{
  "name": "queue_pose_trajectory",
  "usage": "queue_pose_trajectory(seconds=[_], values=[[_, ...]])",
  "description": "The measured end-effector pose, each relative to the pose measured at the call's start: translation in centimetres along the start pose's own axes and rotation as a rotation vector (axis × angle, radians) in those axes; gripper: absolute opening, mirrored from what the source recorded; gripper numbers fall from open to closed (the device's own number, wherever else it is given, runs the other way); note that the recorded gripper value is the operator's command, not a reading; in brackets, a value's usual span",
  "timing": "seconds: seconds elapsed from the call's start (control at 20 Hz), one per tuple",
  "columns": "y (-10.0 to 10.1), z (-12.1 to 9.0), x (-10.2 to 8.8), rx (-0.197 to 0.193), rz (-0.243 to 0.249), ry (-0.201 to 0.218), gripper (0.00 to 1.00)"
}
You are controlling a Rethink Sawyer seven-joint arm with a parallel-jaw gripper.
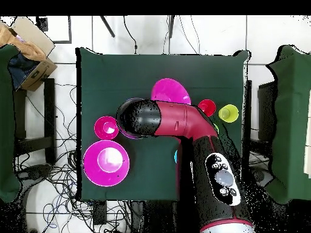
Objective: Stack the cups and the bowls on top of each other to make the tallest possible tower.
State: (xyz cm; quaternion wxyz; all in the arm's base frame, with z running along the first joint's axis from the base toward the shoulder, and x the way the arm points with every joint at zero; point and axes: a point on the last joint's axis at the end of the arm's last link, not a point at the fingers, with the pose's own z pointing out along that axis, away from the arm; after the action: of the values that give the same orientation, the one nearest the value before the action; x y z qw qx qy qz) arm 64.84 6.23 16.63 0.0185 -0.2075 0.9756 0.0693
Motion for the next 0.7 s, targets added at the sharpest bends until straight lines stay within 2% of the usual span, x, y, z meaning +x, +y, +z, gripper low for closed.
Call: queue_pose_trajectory(seconds=[0.5,0.7], values=[[1.9,0.3,-0.5,0.001,-0.031,0.007,1.0],[2.1,0.3,-0.6,0.0,-0.032,0.007,1.0]])
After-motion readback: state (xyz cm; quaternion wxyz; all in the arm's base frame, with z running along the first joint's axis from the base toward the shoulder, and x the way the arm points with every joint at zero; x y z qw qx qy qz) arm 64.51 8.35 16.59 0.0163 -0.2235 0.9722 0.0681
